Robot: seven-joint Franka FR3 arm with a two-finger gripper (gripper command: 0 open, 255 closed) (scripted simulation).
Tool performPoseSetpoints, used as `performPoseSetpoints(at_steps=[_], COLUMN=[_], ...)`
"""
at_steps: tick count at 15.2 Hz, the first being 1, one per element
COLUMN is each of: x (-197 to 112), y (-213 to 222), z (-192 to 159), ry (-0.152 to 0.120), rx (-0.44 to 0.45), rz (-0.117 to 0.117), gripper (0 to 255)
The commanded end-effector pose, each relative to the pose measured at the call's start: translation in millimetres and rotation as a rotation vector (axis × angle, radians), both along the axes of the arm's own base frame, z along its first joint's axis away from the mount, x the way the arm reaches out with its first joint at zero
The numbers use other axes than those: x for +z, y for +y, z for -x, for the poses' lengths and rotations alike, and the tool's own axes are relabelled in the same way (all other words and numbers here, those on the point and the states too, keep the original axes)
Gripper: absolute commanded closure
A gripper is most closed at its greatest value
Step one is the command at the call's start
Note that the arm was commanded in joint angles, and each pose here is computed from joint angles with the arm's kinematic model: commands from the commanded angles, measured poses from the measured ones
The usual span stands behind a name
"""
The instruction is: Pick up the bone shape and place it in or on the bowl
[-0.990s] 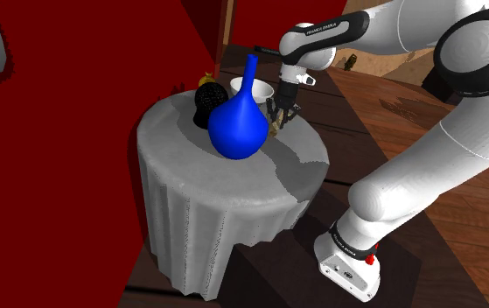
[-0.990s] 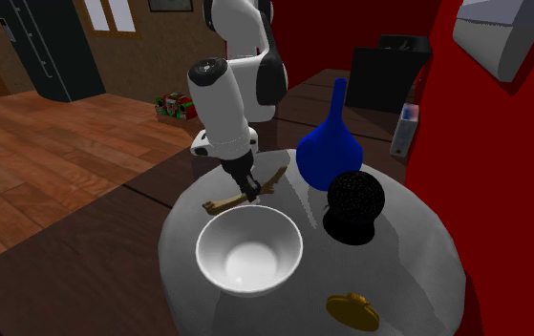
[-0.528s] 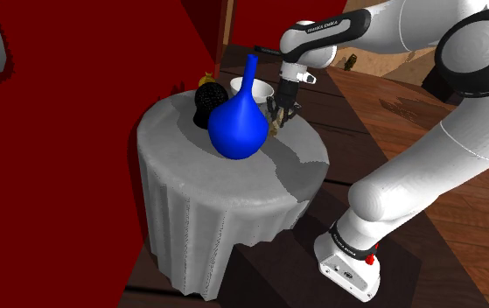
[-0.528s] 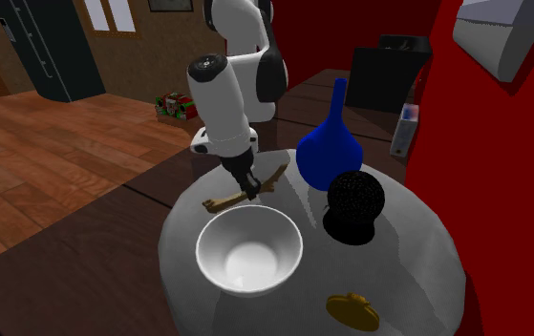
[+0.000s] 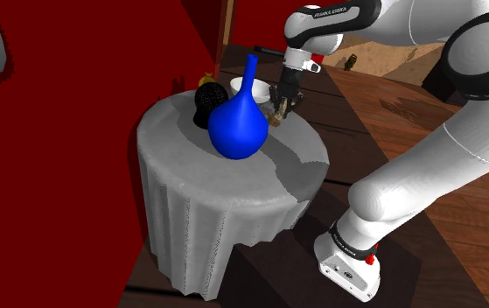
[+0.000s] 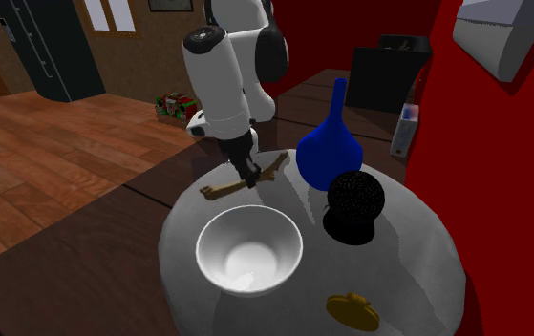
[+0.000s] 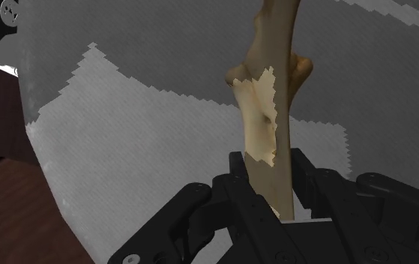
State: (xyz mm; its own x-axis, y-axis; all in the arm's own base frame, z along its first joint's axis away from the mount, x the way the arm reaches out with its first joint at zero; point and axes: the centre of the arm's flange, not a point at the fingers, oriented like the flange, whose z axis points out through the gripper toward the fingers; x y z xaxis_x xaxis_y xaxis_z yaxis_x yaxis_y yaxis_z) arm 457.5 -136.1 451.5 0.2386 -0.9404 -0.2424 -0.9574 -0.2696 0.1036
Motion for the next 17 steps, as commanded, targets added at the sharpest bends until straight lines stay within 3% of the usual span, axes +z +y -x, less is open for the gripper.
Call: performPoseSetpoints(at_steps=[1, 17], x=[11, 96], y=[0, 0], z=[1, 1], ry=[0.0, 0.0], rx=[0.0, 0.0], rz=[0.0, 0.0], gripper=[255, 255])
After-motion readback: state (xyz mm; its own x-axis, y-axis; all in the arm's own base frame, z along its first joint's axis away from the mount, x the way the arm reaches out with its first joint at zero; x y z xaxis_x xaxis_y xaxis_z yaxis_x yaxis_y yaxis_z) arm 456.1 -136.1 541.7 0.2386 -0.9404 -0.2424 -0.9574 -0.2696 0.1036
